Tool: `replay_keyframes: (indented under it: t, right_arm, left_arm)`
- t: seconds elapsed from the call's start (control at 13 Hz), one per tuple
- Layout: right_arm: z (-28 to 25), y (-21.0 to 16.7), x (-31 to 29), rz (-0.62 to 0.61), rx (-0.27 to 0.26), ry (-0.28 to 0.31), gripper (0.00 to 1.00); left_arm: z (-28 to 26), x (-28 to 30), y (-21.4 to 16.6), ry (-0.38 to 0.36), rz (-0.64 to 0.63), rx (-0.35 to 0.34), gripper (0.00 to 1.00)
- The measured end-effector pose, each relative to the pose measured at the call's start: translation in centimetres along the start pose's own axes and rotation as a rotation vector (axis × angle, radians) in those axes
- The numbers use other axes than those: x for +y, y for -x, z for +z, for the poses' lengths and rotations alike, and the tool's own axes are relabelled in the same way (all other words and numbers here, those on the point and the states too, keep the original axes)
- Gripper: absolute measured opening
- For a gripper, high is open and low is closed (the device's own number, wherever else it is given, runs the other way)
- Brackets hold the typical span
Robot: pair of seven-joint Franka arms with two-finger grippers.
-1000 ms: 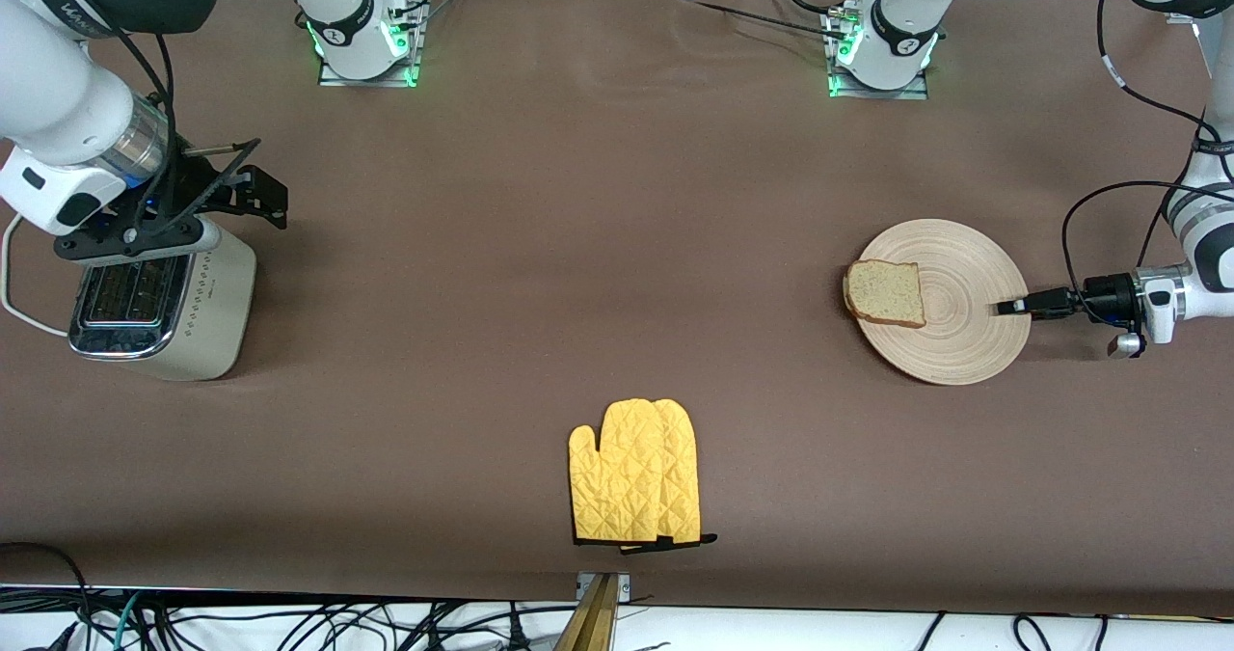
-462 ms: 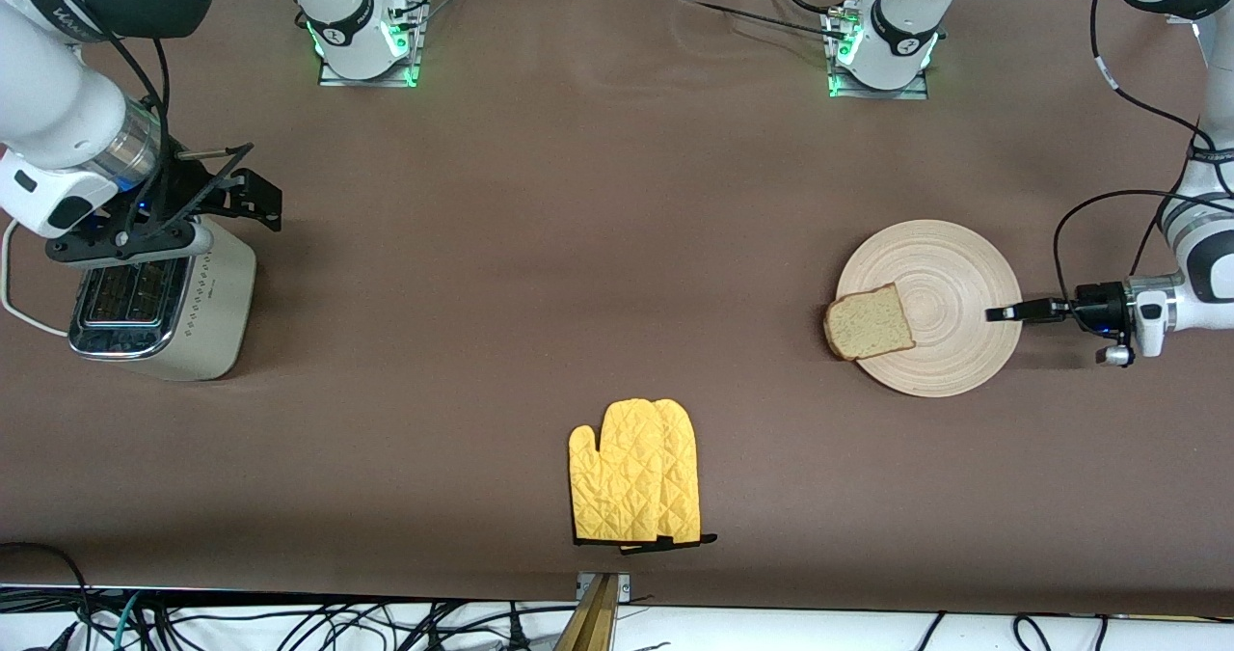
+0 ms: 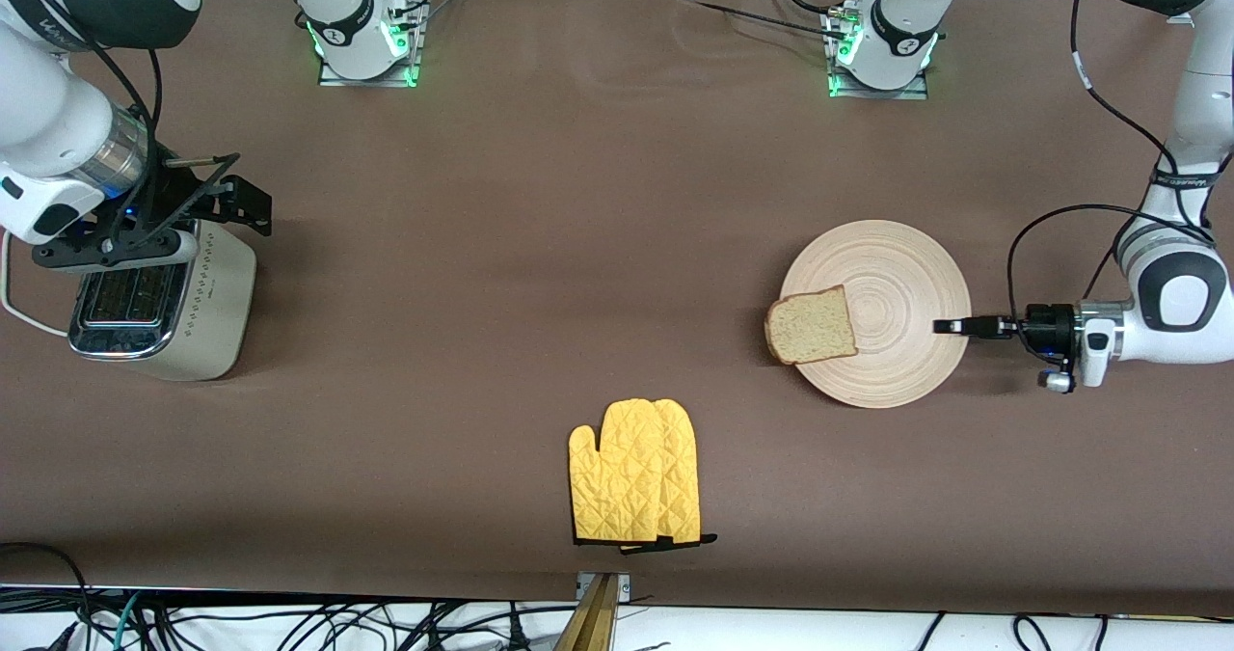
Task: Move plate and put bread in toaster
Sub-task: 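Grip the plate rim with the left gripper and slide it toward the mitt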
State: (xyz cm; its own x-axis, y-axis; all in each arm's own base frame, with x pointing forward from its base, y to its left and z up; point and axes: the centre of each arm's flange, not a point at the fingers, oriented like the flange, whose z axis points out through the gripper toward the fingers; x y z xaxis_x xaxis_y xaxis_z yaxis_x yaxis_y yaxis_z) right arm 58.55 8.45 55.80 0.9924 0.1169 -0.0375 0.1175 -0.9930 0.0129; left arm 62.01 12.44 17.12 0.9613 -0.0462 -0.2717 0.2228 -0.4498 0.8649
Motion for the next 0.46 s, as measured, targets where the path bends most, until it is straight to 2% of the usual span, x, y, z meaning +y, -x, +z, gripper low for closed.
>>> replay_keyframes:
  t: [0.15, 0.46]
  right_arm:
    - [0.0, 0.0, 0.0, 0.000, 0.000, 0.000, 1.00]
    - [0.0, 0.0, 0.0, -0.004, 0.000, 0.000, 1.00]
  left_arm:
    - [3.2, 3.8, -1.1, 0.017, -0.004, -0.030, 0.08]
    - [10.7, 8.4, -2.5, -0.012, 0.025, -0.005, 0.08]
